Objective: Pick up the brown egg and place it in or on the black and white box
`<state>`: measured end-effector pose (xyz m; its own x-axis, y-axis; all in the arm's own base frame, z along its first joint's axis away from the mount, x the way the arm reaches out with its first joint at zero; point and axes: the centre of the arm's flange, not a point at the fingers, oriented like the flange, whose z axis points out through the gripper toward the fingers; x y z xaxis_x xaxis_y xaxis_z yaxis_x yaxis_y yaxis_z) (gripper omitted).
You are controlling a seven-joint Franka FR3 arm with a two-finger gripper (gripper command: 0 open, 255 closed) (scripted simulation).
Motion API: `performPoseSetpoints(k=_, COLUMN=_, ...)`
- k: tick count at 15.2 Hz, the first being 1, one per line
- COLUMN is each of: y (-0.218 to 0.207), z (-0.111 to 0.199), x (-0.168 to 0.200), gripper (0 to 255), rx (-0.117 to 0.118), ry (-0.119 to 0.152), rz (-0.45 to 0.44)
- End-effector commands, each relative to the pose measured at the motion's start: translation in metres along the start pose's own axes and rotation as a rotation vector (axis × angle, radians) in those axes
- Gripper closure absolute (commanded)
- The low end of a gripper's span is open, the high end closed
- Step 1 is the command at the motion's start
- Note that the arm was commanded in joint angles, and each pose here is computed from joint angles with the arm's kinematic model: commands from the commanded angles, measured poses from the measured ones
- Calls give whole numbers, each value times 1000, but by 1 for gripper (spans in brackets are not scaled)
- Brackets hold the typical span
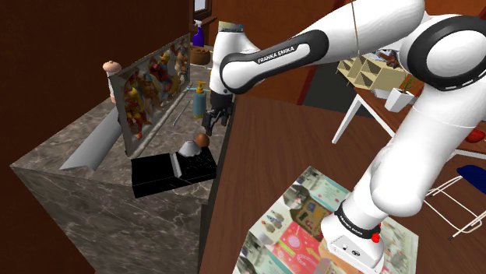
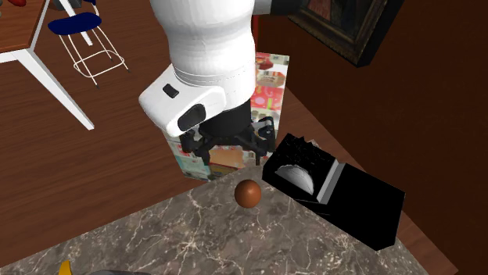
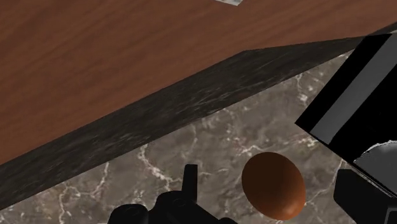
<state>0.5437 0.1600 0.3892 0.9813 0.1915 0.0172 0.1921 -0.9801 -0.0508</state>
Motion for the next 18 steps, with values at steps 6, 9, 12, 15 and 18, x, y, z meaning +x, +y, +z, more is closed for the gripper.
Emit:
performPoseSetpoints(k=6, y=-22, z=35, x=45, gripper=0, rx=29, ry=27, rz=-26)
performPoseSetpoints(k=9, y=-22, z=51, x=45, gripper=0, rx=29, ry=27, rz=-26)
performPoseSetpoints(k=12, y=-23, z=64, x=45, gripper=0, rx=29, ry=27, rz=-26)
performPoseSetpoints(k=15, y=-23, z=64, x=45, gripper=0, rx=29, ry=27, rz=-26)
performPoseSetpoints(k=18, y=-23, z=64, x=45, gripper=0, rx=29, ry=27, rz=-26)
